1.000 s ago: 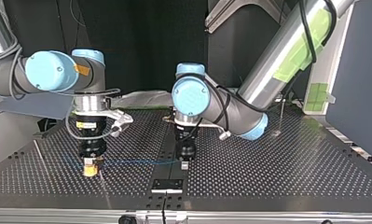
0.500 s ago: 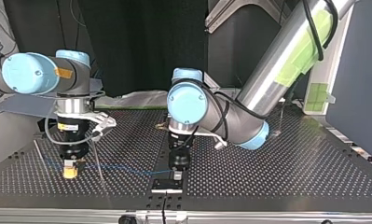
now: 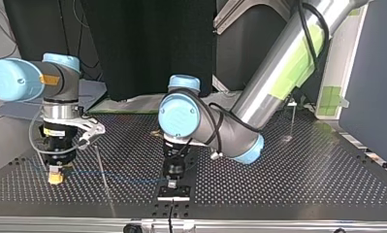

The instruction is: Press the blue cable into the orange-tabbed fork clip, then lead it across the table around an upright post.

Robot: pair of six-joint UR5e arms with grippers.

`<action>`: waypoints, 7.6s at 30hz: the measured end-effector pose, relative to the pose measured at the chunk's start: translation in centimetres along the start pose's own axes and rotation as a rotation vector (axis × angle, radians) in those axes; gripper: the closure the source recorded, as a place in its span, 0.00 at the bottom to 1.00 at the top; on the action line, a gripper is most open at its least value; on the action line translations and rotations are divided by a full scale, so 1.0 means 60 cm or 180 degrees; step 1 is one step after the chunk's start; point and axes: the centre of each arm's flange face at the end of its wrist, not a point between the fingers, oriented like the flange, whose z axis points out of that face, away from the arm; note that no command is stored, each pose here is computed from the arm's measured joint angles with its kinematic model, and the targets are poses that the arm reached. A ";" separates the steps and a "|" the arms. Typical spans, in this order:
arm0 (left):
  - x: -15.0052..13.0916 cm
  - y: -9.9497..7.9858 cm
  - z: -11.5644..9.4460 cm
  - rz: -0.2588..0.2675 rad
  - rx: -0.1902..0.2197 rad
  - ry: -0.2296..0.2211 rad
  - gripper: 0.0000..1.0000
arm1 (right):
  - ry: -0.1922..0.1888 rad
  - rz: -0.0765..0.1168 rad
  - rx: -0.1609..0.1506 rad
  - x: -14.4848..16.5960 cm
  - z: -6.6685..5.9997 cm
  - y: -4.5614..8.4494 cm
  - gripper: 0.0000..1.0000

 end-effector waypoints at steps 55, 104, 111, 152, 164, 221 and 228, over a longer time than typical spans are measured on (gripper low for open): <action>0.114 -0.105 0.050 -0.0054 0.0289 0.0201 1.00 | -0.0424 0.0008 -0.0319 -0.161 0.062 0.149 1.00; 0.193 -0.091 0.036 -0.0026 0.0278 0.0366 0.00 | -0.1018 0.0169 -0.0220 -0.507 -0.048 0.076 1.00; 0.193 -0.089 0.036 -0.0045 0.0241 0.0369 0.00 | -0.1137 0.0149 -0.0259 -0.577 -0.066 0.074 1.00; 0.191 -0.081 0.038 -0.0044 0.0119 0.0355 0.00 | -0.1423 0.0113 -0.0575 -0.970 -0.166 0.152 1.00; 0.191 -0.080 0.037 -0.0037 0.0096 0.0355 0.00 | -0.1594 0.0114 -0.0672 -1.066 -0.209 0.184 1.00; 0.116 -0.121 -0.022 -0.0826 0.0763 0.0905 0.00 | -0.1556 0.0174 -0.0573 -1.114 -0.200 0.223 1.00; 0.089 -0.136 -0.042 -0.1045 0.0971 0.1005 0.00 | -0.1553 0.0180 -0.0569 -1.114 -0.201 0.222 1.00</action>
